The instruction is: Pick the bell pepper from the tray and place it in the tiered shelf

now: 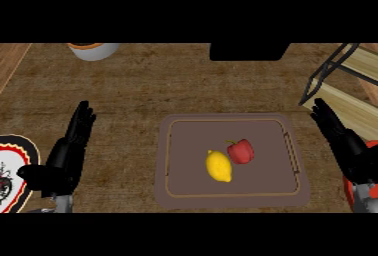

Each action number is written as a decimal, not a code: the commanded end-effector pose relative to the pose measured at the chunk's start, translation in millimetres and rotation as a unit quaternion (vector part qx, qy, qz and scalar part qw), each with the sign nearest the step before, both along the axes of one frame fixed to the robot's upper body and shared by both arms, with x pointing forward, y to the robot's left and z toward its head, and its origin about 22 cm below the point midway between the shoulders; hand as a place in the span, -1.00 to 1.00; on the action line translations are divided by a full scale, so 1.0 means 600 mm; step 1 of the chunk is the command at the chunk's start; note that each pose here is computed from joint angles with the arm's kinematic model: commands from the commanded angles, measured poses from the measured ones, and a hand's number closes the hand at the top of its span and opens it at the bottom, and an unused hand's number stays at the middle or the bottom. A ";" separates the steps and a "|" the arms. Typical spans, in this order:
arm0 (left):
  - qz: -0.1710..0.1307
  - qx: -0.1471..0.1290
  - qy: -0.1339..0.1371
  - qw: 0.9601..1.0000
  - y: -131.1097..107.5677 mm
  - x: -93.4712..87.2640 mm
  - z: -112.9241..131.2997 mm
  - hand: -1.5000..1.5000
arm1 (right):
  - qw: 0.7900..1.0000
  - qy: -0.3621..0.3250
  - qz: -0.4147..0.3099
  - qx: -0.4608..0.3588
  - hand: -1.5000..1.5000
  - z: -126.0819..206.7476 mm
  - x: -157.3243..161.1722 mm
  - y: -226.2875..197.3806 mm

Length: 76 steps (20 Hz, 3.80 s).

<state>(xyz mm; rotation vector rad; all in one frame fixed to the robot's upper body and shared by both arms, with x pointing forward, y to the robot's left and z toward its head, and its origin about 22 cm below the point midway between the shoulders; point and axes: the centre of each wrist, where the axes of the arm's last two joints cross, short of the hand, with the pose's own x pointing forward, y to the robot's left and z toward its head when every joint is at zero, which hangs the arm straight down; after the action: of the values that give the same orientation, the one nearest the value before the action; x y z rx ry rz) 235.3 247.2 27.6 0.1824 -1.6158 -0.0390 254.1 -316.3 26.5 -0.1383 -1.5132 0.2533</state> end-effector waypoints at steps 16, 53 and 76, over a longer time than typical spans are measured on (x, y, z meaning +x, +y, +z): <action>0.039 0.025 0.139 0.989 0.153 -0.001 -0.031 0.00 | 0.931 -0.286 -0.120 -0.192 -1.00 -0.067 -0.056 0.368; 0.031 0.015 0.137 0.990 0.158 -0.023 -0.058 0.00 | 0.709 0.124 -0.132 -0.682 -1.00 0.045 -0.025 0.390; 0.039 0.024 0.133 0.990 0.175 -0.001 -0.064 0.00 | 0.735 0.112 -0.096 -0.662 1.00 -0.040 0.010 0.347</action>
<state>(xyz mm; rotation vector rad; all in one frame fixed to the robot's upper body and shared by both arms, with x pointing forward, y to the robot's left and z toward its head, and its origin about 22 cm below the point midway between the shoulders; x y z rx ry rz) 231.8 351.9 -4.5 0.2610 -1.3368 -0.0404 265.2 -105.9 13.4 -1.3680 -0.7965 1.0898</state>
